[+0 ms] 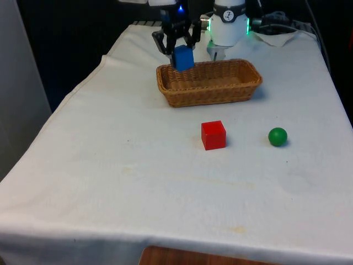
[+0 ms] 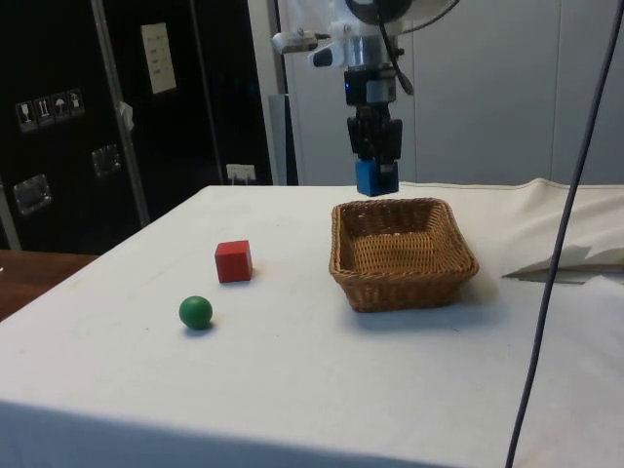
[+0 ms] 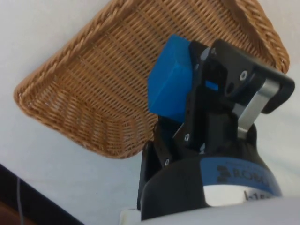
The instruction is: Place all non-red objects into the basket.
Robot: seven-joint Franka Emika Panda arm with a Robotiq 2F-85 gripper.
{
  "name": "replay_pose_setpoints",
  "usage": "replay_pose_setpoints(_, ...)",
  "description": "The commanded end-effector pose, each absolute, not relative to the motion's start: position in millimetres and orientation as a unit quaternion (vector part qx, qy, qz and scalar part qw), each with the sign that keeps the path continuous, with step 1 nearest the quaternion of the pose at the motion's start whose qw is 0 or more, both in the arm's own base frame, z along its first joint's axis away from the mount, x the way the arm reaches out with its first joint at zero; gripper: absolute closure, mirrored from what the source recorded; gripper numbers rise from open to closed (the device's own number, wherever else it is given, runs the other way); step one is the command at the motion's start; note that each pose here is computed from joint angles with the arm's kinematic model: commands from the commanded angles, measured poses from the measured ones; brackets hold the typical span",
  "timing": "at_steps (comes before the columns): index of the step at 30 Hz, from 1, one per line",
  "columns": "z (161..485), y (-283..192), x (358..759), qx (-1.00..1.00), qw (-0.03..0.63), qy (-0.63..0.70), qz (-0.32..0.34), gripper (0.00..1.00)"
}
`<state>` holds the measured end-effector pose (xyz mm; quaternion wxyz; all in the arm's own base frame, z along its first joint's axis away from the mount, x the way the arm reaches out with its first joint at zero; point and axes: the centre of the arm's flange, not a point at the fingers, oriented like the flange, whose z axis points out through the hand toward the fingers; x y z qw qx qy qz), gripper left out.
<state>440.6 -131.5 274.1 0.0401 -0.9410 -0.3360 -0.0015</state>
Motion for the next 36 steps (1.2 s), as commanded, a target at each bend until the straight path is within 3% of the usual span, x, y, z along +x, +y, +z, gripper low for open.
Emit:
replay_pose_setpoints(1, 274, -131, 441, -0.941, 0.04, -0.336, -0.001, 0.98)
replay_pose_setpoints(34, 208, -117, 422, -0.95, 0.02, -0.311, -0.004, 0.97)
replay_pose_setpoints(36, 207, -117, 422, -0.95, 0.02, -0.31, -0.004, 0.74)
